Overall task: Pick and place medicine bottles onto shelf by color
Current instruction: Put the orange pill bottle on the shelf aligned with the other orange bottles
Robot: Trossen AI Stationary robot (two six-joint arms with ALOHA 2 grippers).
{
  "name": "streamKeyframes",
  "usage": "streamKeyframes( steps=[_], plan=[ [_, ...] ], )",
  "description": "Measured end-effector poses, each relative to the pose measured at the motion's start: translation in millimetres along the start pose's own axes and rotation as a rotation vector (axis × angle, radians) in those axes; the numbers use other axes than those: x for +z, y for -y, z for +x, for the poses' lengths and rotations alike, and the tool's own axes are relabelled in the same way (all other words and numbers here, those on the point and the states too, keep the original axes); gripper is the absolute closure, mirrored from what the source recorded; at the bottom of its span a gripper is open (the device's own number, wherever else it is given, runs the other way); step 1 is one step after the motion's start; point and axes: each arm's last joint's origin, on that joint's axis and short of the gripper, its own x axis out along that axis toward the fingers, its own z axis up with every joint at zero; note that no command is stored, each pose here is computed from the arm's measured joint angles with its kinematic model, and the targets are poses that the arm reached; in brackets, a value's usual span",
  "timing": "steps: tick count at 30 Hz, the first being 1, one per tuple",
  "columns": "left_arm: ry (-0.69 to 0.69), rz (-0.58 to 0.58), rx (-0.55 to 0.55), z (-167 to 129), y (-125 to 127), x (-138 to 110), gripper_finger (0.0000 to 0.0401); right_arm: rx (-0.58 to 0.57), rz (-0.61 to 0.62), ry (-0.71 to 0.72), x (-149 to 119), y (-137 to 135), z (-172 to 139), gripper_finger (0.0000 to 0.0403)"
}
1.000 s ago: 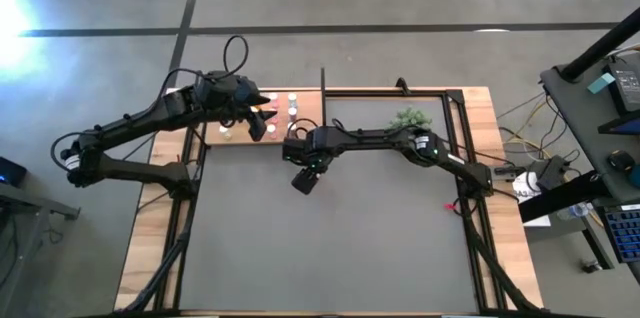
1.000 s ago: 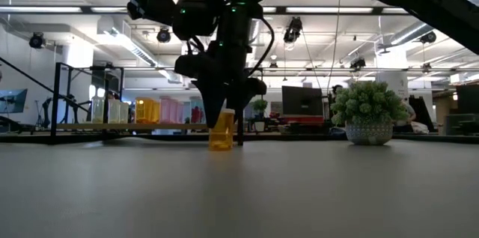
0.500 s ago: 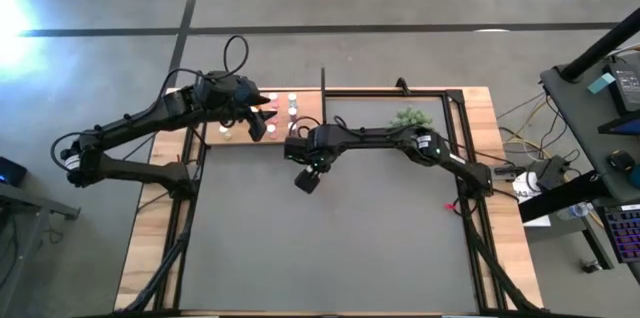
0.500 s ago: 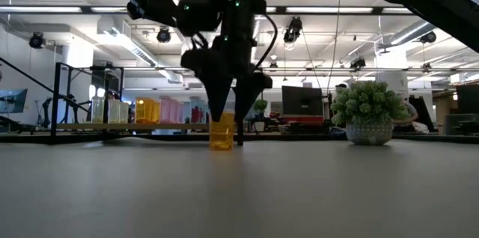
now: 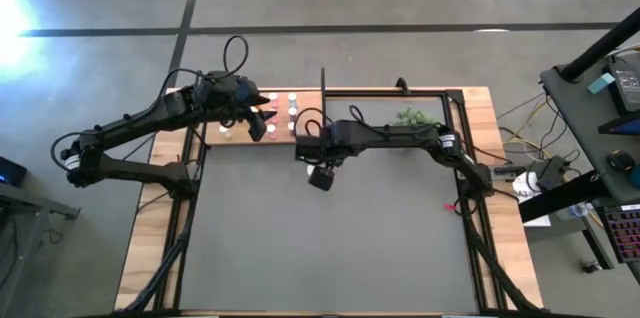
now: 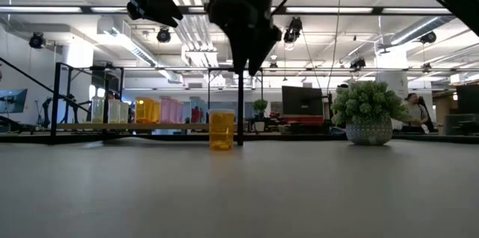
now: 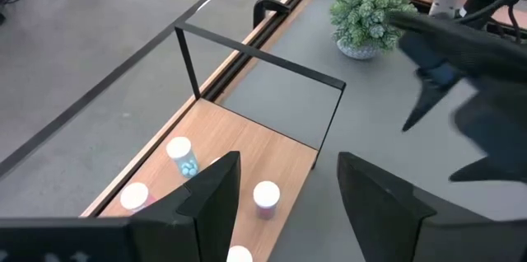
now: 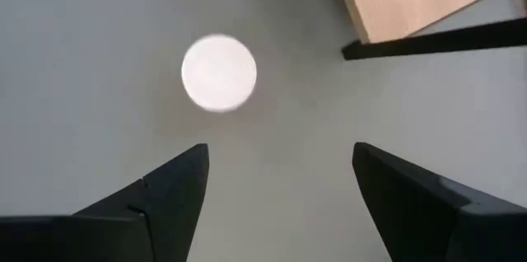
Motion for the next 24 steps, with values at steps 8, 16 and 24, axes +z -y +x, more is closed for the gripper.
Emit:
streamKeyframes(
  steps=[8, 16, 24],
  plan=[
    [0.001, -0.025, -0.001, 0, 0, 0, 0.0214, -0.044, -0.113, -0.005, -46, -3, -15, 0.0111],
    [0.009, -0.108, -0.004, 2, 0, 0, 0.0214, 0.092, 0.017, 0.262, -105, 19, -12, 0.0115],
    [0.122, -0.291, -0.038, 12, 4, 13, 0.0214, 0.295, 0.078, 0.639, -163, 39, -6, 0.0127]
  ],
)
